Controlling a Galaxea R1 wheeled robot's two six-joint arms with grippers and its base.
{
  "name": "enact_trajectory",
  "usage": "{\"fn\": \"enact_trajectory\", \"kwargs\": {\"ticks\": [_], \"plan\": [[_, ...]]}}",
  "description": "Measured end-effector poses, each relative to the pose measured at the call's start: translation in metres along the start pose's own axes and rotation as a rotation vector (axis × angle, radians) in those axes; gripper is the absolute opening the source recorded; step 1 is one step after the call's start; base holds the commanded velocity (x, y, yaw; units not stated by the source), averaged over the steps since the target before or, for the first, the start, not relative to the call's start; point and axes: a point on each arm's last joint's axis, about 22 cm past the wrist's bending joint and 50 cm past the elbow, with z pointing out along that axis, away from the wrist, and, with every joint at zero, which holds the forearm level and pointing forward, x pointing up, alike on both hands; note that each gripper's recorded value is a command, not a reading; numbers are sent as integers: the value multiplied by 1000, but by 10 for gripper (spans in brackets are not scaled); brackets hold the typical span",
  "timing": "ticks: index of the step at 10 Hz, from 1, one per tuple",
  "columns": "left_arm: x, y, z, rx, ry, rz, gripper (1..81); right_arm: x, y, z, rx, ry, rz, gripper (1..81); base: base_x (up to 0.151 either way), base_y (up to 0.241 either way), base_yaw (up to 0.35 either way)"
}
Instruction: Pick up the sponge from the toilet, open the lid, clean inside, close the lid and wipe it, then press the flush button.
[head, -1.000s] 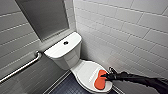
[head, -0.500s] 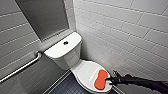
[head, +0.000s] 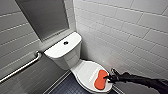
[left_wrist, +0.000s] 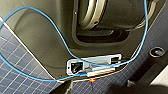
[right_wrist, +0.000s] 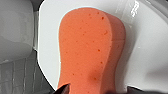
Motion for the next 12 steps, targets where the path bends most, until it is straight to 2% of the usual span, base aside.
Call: {"fn": "enact_trajectory", "kwargs": {"ticks": [4,8,11,12], "plan": [[33,-11,24,-2,33,18,811,13,-19,21,28,15,-38,811,0,0,0],[33,-14,26,1,31,17,811,12,-24,27,36,12,-43,811,0,0,0],[5,-12,20,1,-31,-17,811,-10,-4,65,33,-43,2,811,0,0,0],[0,-11,19,1,-43,-24,811,-10,-4,68,41,-57,20,811,0,0,0]]}}
